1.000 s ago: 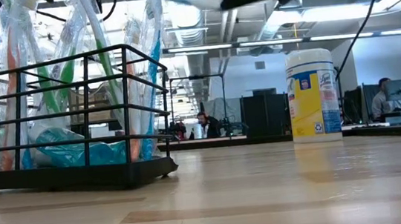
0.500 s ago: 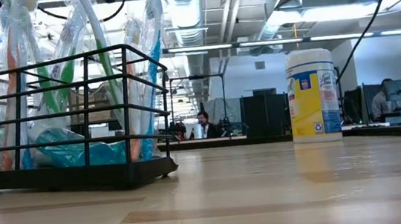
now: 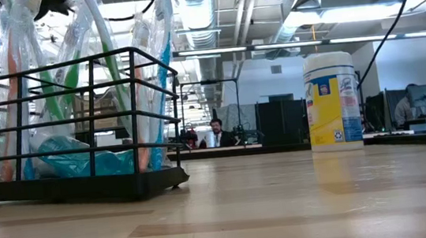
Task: Pick & Place toothbrushing station
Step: Put the blue toothbrush into the mesh organizer
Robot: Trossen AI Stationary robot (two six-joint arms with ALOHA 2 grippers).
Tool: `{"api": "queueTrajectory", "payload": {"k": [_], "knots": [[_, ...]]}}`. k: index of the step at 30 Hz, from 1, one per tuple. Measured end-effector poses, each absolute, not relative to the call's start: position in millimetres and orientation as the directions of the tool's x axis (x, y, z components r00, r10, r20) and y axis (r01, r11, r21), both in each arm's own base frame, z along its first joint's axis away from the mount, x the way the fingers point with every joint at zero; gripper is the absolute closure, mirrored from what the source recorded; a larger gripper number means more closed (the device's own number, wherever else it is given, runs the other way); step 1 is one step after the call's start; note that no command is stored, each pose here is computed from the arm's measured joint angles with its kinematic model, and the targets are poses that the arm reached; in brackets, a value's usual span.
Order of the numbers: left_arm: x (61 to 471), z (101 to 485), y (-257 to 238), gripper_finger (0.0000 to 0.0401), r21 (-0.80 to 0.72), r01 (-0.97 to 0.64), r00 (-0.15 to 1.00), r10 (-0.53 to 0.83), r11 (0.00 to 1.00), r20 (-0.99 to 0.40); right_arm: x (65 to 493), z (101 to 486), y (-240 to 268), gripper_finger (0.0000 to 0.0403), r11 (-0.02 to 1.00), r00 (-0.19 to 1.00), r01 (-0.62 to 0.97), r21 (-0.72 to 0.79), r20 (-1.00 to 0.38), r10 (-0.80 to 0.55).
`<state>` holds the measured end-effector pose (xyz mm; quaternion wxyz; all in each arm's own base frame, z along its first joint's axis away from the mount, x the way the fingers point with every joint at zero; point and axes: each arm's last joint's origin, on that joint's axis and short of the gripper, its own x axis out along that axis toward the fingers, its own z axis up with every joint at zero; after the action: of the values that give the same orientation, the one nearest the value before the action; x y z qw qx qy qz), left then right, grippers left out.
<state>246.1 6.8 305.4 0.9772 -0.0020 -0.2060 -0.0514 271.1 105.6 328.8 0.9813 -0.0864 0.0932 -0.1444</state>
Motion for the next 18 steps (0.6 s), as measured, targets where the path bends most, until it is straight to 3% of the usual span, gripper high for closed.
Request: {"api": "queueTrajectory", "payload": {"k": [18], "knots": [[277.0, 334.3, -0.6, 0.0286, 0.049, 0.141, 0.877, -0.148, 0.989, 0.458, 260.7, 344.7, 104.9, 0.0403, 0.943, 0.954, 0.262, -0.204, -0.091, -0.285]]}}
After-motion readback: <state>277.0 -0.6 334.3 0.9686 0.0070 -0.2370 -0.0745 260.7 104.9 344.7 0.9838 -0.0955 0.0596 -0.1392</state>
